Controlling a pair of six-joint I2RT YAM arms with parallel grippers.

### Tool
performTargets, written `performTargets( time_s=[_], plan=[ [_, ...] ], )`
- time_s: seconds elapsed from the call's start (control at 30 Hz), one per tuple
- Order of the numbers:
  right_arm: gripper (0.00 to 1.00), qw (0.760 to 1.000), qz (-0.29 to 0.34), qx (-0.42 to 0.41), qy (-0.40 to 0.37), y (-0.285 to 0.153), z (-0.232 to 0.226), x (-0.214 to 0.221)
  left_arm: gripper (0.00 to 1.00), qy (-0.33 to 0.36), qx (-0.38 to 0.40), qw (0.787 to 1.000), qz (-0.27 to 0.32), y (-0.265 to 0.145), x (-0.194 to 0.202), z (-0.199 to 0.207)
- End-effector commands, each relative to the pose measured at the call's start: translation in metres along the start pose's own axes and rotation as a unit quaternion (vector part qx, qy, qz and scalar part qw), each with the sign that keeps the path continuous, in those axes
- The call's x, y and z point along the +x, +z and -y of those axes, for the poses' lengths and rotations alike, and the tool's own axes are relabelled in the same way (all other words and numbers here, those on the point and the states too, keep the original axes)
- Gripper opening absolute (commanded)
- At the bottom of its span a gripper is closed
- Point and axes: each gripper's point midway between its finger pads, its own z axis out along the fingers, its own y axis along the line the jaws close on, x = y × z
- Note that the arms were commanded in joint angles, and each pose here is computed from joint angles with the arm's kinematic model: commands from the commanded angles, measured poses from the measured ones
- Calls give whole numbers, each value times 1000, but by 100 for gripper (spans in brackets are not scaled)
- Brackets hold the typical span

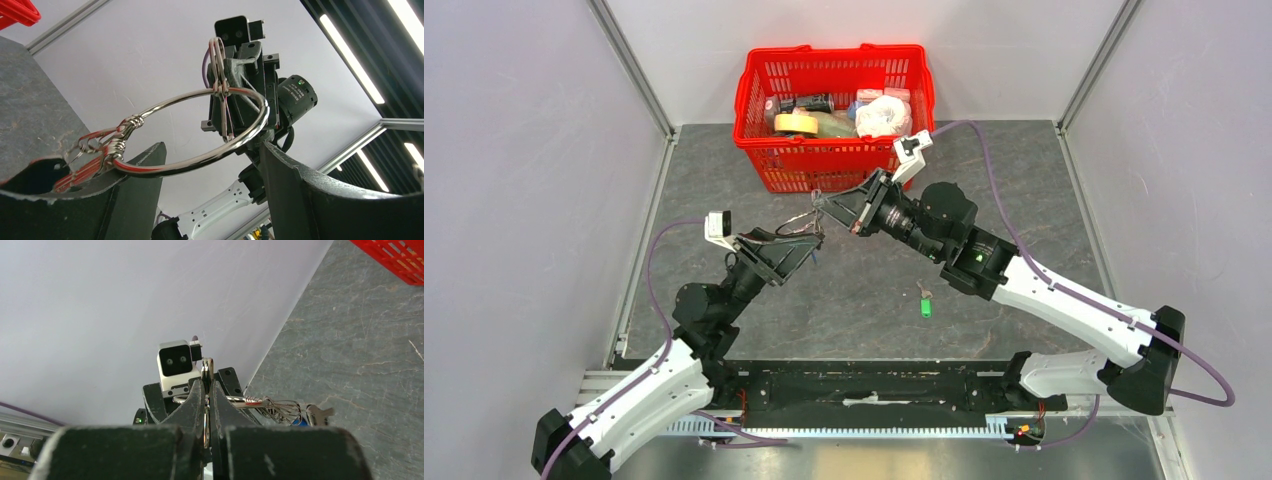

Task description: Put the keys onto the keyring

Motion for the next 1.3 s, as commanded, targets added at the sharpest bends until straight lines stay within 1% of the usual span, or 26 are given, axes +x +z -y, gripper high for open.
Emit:
performTargets(
  time_s=[0.0,0.3,0.47,0.67,0.77,0.8,0.83,0.87,0.9,1.03,1.2,1.27],
  plan=[
    [0,999,6,-38,4,-3,-18,-2,75,-5,24,999,29,3,-14,19],
    [0,999,-1,-43,1,-6,-19,4,63,-6,25,999,27,6,-14,19],
    [0,998,-17,-55,-5,-8,-24,10,56,-3,29,999,26,7,-14,22],
    [0,998,-31,-61,-8,-8,-25,17,52,-1,32,999,29,6,-15,24],
    [0,997,-36,-62,-9,-10,-24,20,47,-1,35,999,30,6,-16,26],
    [0,997,-38,-61,-10,-11,-23,22,43,-1,34,999,29,6,-16,27],
    [0,997,-39,-61,-10,-12,-22,22,32,-2,33,999,28,6,-15,26],
    [0,997,-39,-60,-10,-13,-21,23,8,-4,29,999,28,6,-16,25],
    [0,997,-40,-58,-11,-14,-20,24,2,-7,25,999,30,6,-16,23],
    [0,998,-43,-51,-14,-17,-13,28,2,-6,24,999,38,3,-19,24],
    [0,998,-49,-34,-24,-19,4,37,2,-11,31,999,33,3,-18,30],
    [10,998,-48,-24,-38,-21,10,38,2,-21,25,999,31,2,-17,27]
  ],
)
